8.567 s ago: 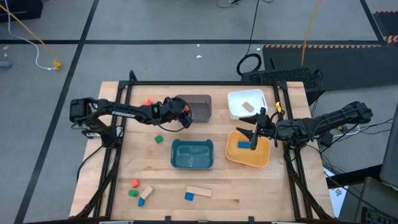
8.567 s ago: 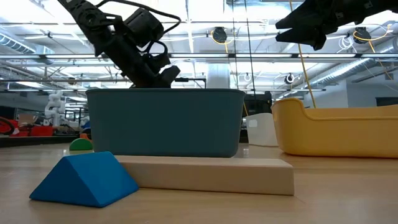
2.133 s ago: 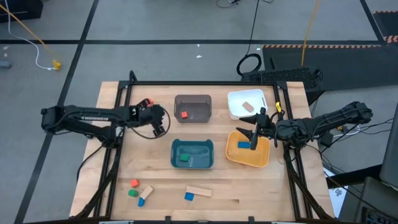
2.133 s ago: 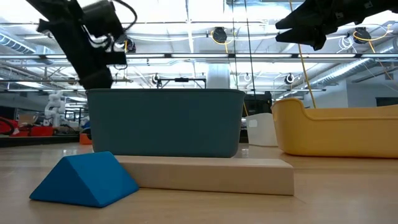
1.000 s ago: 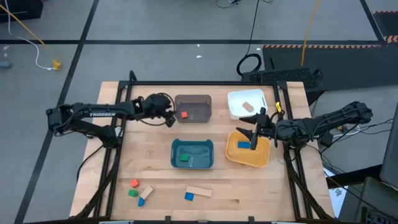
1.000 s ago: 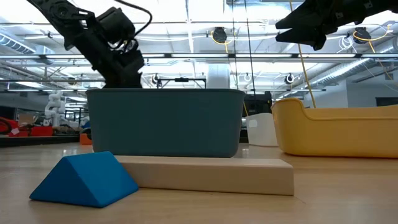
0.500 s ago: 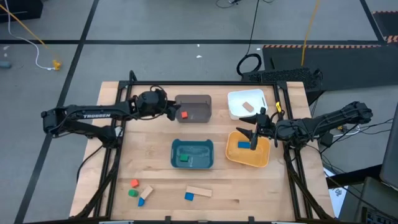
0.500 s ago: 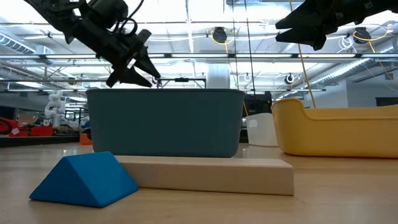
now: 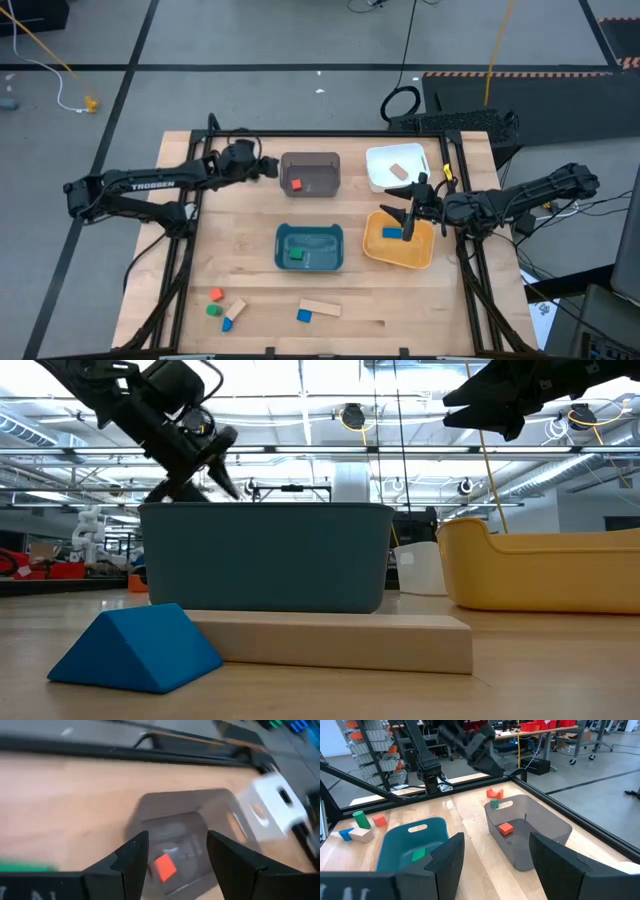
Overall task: Sort & place blocks by color
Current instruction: Put the top green block into the blue bin
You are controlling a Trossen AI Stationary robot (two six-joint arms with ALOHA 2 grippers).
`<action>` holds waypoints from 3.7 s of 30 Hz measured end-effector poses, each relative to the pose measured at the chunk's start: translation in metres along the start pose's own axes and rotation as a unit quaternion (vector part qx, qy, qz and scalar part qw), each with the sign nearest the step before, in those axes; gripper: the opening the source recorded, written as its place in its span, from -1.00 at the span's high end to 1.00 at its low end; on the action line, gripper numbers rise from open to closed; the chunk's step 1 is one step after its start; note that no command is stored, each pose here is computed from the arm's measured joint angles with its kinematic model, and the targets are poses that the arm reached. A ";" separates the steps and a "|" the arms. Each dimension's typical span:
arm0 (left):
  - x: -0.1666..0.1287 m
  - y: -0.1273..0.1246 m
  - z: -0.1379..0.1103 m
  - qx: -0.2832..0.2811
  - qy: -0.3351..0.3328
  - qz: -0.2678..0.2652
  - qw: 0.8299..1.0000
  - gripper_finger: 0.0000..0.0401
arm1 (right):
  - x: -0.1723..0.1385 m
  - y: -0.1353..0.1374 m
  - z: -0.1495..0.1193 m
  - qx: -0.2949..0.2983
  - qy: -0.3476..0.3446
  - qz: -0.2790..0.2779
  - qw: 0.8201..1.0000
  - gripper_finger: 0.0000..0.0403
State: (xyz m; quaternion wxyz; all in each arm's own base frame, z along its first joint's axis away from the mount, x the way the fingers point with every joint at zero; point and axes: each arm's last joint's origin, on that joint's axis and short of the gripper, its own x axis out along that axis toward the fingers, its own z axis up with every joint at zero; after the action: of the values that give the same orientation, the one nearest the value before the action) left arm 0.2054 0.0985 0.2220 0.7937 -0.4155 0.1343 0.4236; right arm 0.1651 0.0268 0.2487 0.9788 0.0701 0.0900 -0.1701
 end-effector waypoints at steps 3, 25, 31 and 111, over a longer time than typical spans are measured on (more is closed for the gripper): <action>0.001 0.009 -0.002 -0.097 0.011 0.047 0.994 0.00 | 0.000 0.000 0.000 0.000 0.000 0.000 1.000 -0.07; -0.003 0.036 -0.021 -0.364 0.030 0.210 0.907 0.00 | 0.000 0.000 0.000 0.000 0.000 0.000 1.000 -0.07; 0.013 0.043 -0.027 -0.419 0.013 0.258 0.871 0.00 | 0.000 0.000 0.000 0.000 0.000 0.000 1.000 -0.07; 0.065 0.089 -0.010 -0.639 0.028 0.316 0.701 0.34 | 0.000 0.000 0.000 0.000 0.000 0.000 1.000 -0.07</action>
State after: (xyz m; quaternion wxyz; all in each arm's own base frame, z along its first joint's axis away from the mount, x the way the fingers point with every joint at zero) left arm 0.1768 0.1537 0.1306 0.1535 -0.7677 -0.0229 0.6217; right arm 0.1652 0.0267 0.2486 0.9788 0.0701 0.0901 -0.1703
